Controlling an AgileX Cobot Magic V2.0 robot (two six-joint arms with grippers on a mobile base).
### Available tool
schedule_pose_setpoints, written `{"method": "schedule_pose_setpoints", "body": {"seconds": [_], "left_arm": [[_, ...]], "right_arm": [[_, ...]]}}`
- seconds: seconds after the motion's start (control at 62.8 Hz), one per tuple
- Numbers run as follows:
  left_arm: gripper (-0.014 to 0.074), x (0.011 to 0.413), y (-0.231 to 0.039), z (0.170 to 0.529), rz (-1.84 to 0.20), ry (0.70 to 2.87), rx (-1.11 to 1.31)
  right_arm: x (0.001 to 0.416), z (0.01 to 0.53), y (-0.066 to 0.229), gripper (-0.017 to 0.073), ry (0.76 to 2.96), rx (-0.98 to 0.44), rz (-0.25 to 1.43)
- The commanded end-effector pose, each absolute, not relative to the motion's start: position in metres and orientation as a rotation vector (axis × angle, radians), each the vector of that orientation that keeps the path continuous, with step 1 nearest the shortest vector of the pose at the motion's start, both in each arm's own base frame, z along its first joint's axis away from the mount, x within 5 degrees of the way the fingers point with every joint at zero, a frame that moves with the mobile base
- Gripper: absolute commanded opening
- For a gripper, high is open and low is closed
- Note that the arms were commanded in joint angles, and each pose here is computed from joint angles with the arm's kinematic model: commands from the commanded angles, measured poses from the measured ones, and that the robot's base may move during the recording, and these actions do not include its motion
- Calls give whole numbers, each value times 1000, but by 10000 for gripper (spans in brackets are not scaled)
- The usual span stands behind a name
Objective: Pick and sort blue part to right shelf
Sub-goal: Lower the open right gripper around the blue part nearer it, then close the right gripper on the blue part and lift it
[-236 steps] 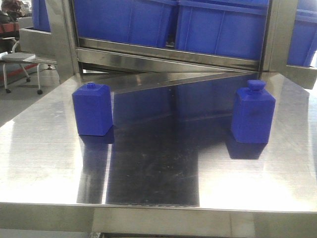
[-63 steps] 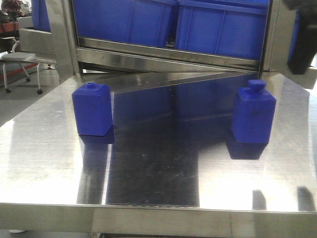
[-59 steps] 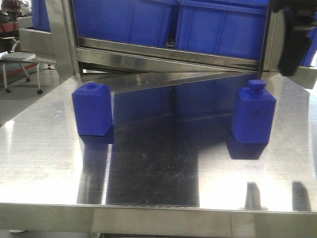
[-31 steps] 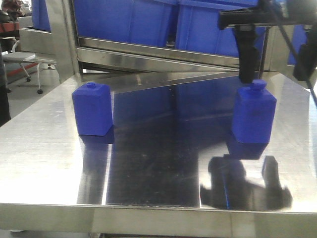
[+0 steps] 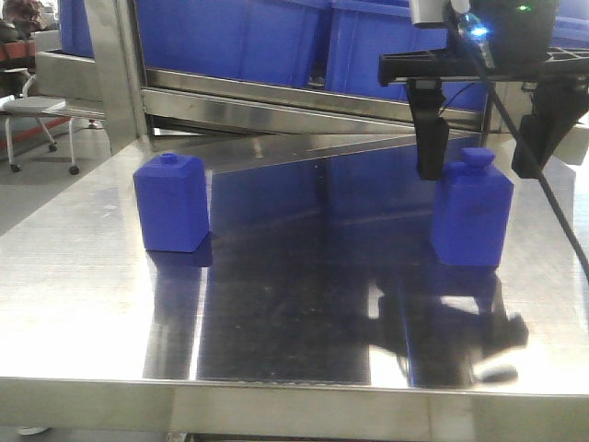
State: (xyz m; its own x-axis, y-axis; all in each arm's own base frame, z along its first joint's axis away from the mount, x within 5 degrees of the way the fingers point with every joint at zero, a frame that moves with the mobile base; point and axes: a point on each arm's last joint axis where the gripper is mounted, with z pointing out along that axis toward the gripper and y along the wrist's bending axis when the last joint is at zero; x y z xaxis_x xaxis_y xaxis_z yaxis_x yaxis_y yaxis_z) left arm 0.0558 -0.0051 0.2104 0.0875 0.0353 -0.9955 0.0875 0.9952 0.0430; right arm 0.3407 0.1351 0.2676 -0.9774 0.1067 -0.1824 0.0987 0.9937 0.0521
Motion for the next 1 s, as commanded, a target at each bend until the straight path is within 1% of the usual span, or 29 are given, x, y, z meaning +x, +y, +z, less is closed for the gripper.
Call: {"method": "schedule_pose_setpoints", "body": {"seconds": [0.0,0.095,0.573,0.987], "left_arm": [[123,54,-5,212,-52,1402,83],[123,54,-5,212,-52,1402,83],[123,54,-5,212,-52,1402,83],[123,54,-5,212,-52,1402,83]], "right_arm": [[342,289,133,573,2869,112,82],[346,280,135,573,2885,87,68],[351,256,139,573,2911,97,91],[350,255,139,570,2916,98,90]]}}
